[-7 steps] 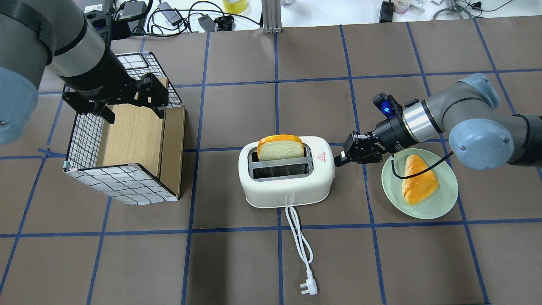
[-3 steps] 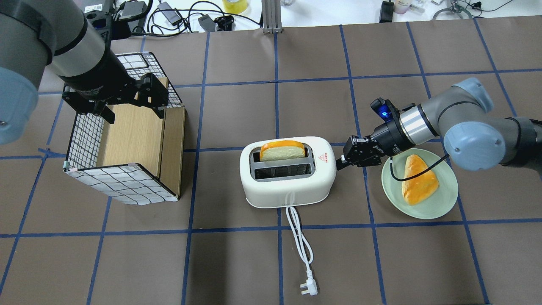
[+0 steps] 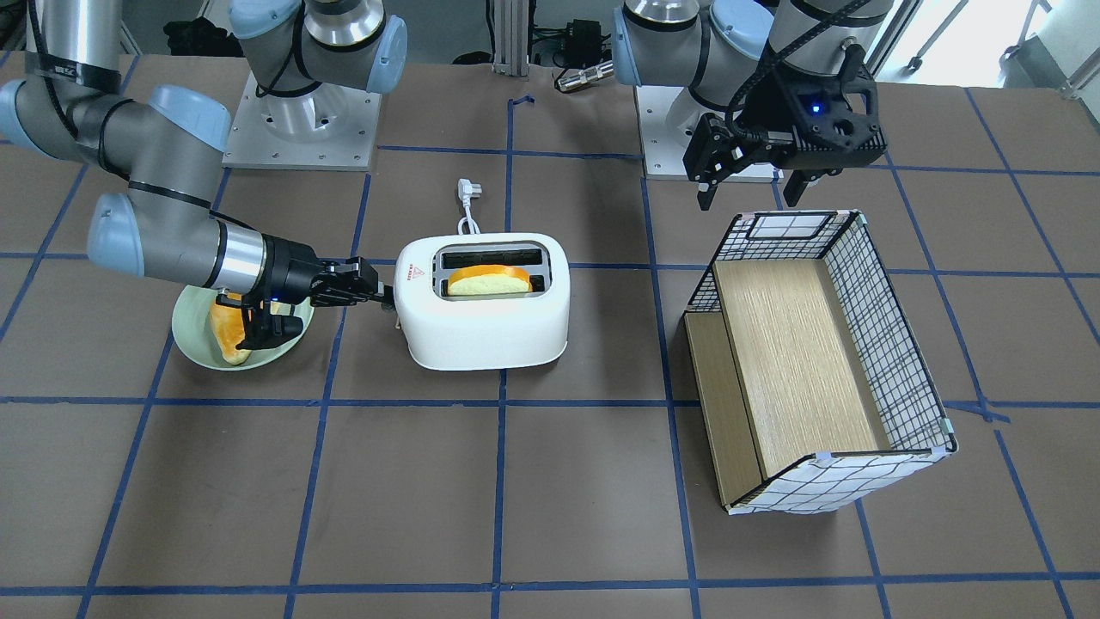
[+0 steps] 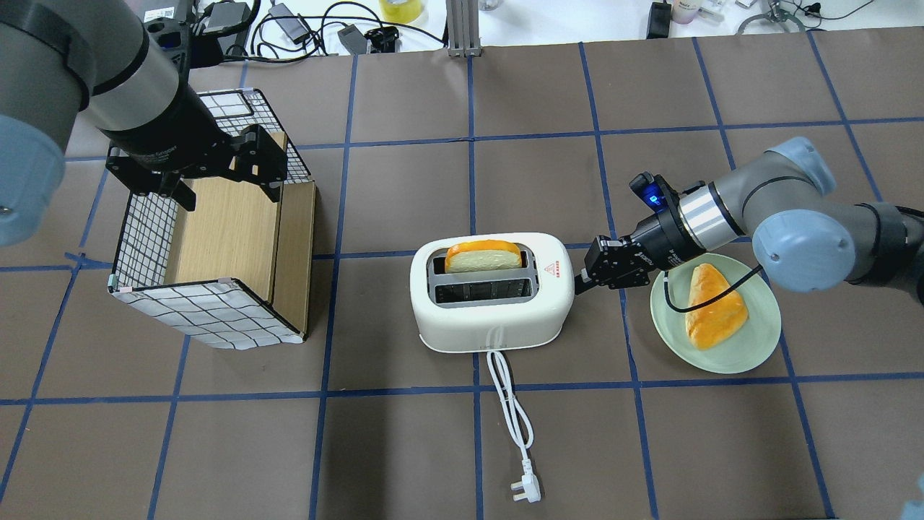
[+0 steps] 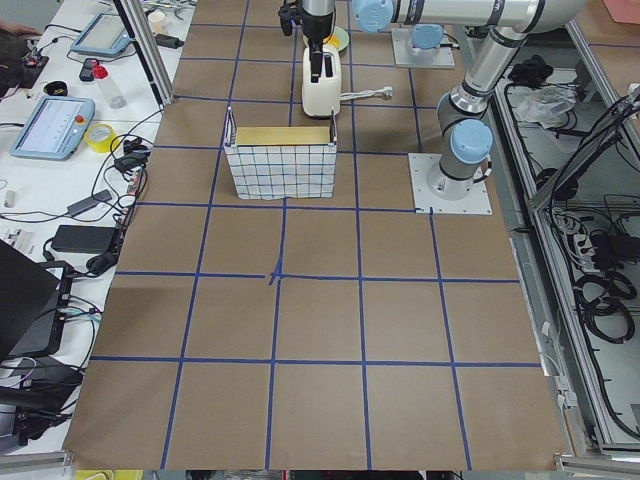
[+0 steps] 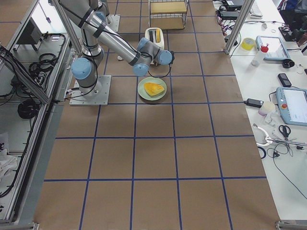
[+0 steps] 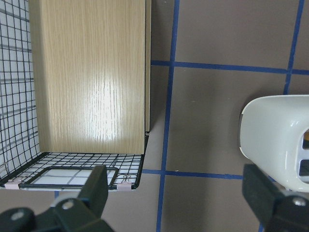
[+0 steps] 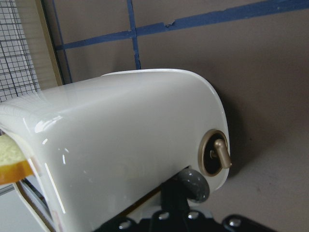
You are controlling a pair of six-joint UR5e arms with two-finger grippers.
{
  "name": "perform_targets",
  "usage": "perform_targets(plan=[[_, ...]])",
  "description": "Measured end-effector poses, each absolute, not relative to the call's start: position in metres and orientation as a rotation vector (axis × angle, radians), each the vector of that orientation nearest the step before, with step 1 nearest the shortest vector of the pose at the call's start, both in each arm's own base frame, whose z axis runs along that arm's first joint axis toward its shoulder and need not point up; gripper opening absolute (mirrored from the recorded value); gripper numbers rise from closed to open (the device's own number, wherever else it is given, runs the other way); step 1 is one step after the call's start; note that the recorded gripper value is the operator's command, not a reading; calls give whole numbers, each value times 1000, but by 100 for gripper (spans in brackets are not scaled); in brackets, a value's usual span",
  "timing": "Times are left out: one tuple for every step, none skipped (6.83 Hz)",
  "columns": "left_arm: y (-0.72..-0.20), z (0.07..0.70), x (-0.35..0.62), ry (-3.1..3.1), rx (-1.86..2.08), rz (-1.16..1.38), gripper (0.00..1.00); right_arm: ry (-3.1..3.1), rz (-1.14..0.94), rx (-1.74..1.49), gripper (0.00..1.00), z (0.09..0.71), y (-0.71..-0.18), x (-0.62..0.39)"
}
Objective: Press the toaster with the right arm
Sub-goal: 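Lift the right gripper up and away from the toaster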
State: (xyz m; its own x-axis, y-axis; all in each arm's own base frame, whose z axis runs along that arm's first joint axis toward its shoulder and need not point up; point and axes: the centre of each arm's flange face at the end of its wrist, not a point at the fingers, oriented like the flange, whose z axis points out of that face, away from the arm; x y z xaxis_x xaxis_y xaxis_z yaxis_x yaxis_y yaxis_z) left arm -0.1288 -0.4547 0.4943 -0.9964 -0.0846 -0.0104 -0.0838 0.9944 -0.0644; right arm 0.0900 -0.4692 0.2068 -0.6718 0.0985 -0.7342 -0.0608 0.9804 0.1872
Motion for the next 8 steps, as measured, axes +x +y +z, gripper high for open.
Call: perform_targets(plan=[[-455, 494, -129, 3124, -132, -100, 100, 2298, 252, 26, 0, 206, -469, 90], [-455, 494, -129, 3124, -132, -100, 100, 2304, 253, 31, 0, 208, -469, 89], [-455, 494, -129, 3124, -132, -100, 100, 2328, 258, 57, 0, 215, -471, 88], [-455, 494, -129, 3124, -132, -100, 100, 2379, 257, 103, 0, 234, -477, 85], [-455, 494, -129, 3124, -132, -100, 100, 2438, 235, 142, 0, 263, -483, 82], [-455, 494, -129, 3124, -132, -100, 100, 2486, 218, 175, 0, 294, -486, 80], [-455, 494, -129, 3124, -132, -100, 100, 2542, 205, 199, 0, 324, -488, 76], [-455, 494, -129, 3124, -132, -100, 100, 2627, 196, 213, 0, 353, -489, 72]])
